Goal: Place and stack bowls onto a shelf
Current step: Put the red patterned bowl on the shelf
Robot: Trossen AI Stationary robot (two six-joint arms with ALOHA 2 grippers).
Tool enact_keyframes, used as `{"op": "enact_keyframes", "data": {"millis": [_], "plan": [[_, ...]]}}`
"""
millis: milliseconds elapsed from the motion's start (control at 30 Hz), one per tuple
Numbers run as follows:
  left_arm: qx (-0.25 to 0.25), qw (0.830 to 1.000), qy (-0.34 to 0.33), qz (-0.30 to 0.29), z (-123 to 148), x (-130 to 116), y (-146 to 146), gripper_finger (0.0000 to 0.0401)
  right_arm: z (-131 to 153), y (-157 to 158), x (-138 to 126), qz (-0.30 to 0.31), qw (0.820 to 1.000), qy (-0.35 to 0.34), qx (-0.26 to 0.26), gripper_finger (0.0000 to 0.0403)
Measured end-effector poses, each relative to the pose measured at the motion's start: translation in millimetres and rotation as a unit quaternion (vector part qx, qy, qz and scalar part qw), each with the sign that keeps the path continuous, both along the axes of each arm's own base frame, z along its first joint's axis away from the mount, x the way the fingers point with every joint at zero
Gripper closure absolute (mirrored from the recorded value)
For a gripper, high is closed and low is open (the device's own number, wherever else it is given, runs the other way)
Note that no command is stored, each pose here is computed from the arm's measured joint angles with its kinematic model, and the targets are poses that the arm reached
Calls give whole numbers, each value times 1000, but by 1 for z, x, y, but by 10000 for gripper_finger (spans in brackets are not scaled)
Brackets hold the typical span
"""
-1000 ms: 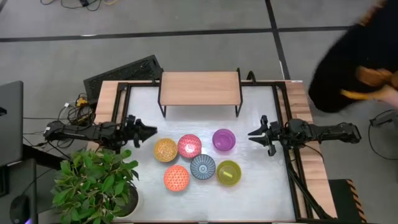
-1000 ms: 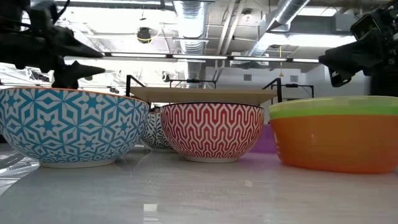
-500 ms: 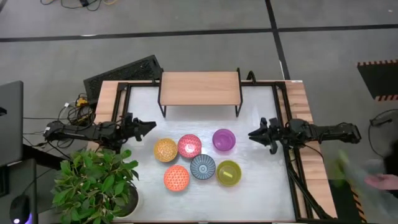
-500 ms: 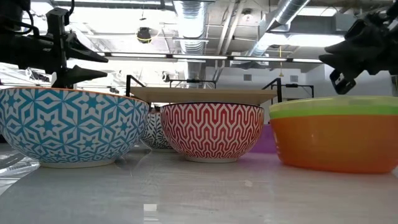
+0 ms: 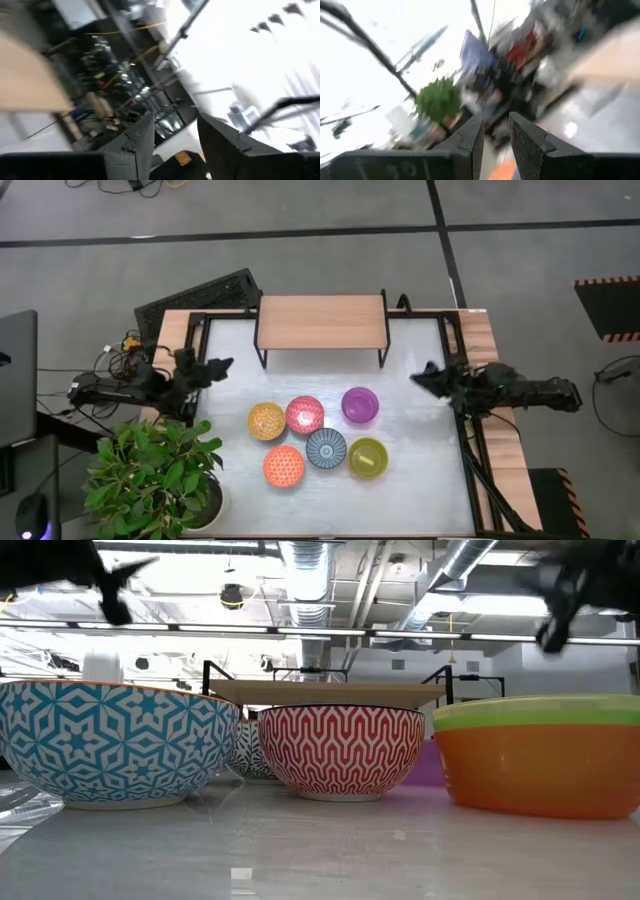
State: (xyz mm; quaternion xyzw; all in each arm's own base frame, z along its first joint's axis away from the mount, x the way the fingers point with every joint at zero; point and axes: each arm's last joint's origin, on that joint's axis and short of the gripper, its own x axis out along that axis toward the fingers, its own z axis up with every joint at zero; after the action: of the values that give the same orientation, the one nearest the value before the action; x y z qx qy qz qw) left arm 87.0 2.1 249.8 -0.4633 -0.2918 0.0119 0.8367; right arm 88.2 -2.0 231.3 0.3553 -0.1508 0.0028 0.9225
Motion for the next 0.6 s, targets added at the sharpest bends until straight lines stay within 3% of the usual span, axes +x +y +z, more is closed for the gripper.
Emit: {"op": "enact_keyframes", "data": {"millis": [133, 233, 400, 600], "plan": [[2, 1000, 10, 10, 32, 3, 0, 266, 45, -4, 1, -89, 993, 55, -53, 284], [20, 999, 31, 21, 51, 6, 0, 266, 76, -5, 16, -105, 982, 134, -82, 284], [44, 996, 73, 39, 72, 11, 0, 266, 108, -3, 66, -78, 952, 282, -95, 284], [62, 990, 120, 47, 76, 16, 0, 266, 98, 8, 143, 13, 902, 417, -110, 250]]}}
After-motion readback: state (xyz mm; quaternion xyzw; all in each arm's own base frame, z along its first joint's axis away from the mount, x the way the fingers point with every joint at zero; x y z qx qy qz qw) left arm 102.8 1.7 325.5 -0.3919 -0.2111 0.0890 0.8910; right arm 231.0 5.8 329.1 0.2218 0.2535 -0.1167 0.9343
